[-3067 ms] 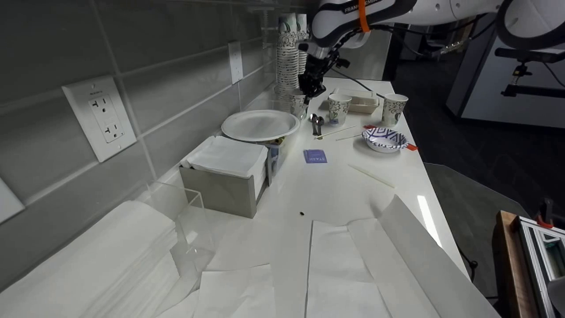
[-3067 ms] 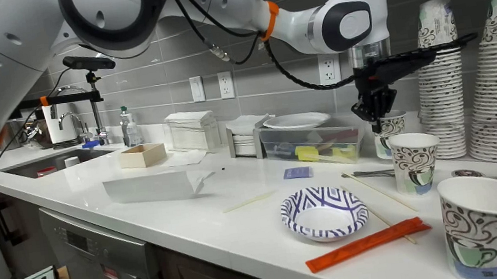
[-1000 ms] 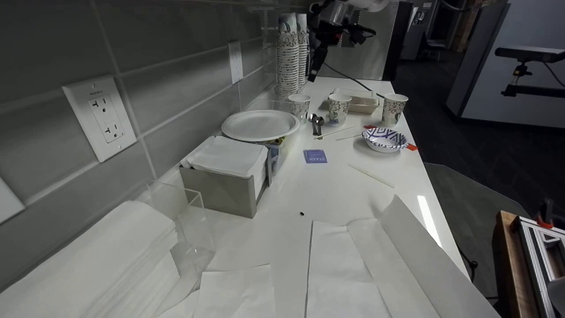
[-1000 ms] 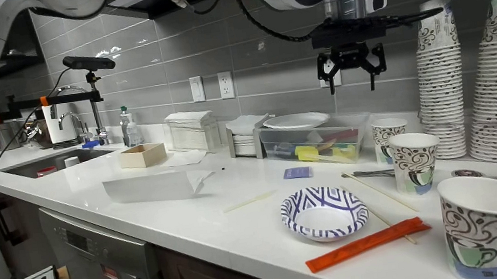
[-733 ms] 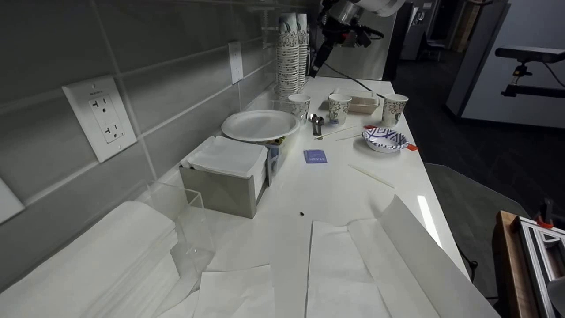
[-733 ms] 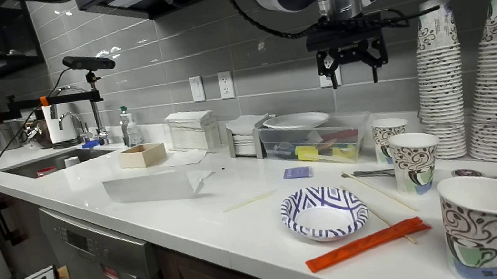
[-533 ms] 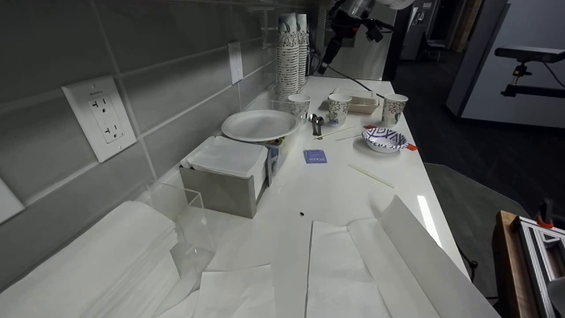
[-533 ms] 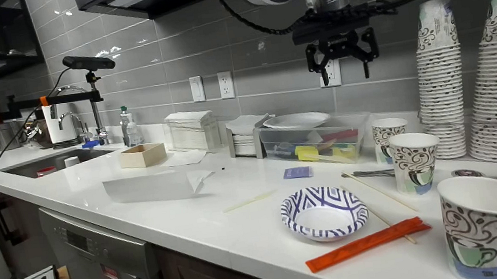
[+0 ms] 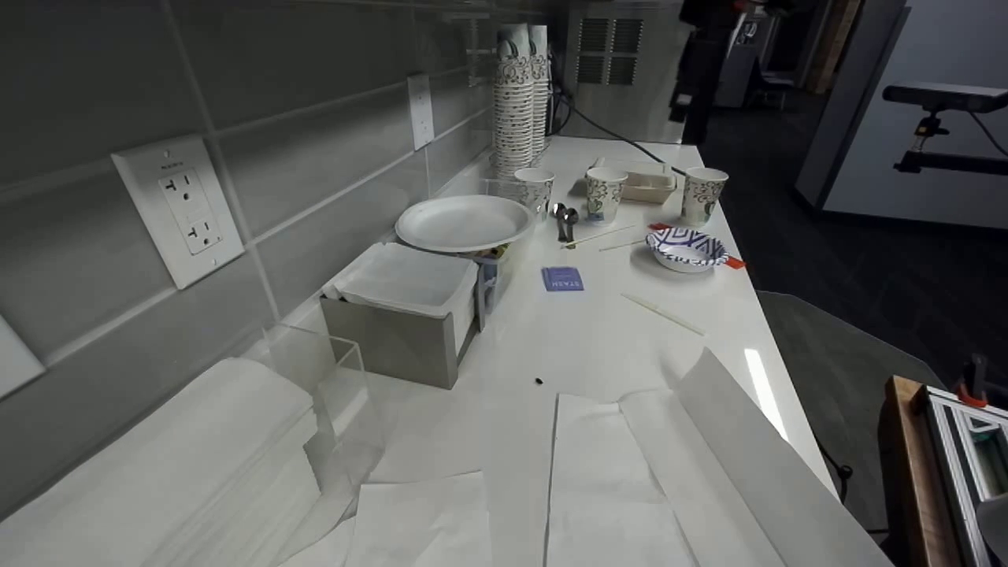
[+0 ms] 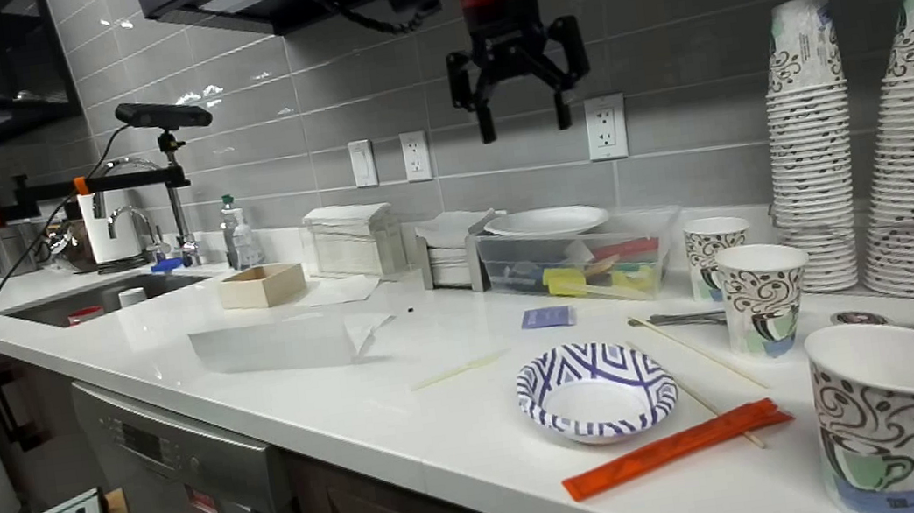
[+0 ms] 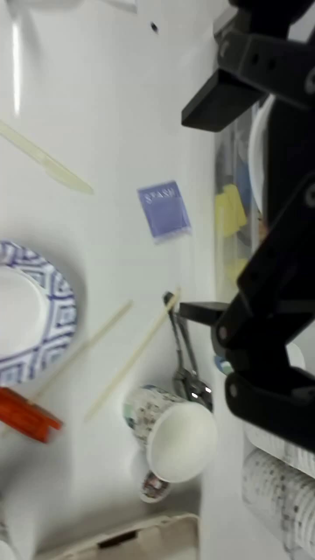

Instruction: Move the left cup to the right

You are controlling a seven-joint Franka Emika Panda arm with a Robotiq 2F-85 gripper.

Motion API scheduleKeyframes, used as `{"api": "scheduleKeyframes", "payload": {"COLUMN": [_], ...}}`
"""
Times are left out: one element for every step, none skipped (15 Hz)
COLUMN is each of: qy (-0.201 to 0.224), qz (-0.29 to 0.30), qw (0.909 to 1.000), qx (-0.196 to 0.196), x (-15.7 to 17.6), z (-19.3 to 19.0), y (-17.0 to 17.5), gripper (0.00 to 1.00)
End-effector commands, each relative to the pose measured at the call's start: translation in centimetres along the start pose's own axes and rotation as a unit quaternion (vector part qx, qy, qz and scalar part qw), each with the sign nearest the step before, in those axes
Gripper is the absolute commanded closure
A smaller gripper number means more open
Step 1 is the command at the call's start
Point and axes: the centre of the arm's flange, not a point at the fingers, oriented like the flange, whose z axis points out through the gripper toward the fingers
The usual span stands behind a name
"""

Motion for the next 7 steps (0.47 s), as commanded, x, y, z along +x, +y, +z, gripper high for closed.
{"api": "scheduleKeyframes", "payload": {"qy": [-0.085,-0.087,-0.071,-0.069,-0.064,-0.064,-0.067], "qz": [0.03,0.036,0.02,0.019,0.017,0.018,0.02], "qw": [0.9945,0.9937,0.9961,0.9963,0.9967,0.9966,0.9963], "qx": [0.053,0.061,0.048,0.049,0.048,0.049,0.05], "x": [-5.0,-5.5,-3.9,-4.3,-4.3,-4.3,-4.3], "z": [-4.2,-4.8,-3.4,-4.5,-5.0,-4.8,-4.4], "y": [-5.6,-6.6,-4.2,-4.9,-5.1,-5.0,-4.7], "gripper": [0.0,0.0,0.0,0.0,0.0,0.0,0.0]}}
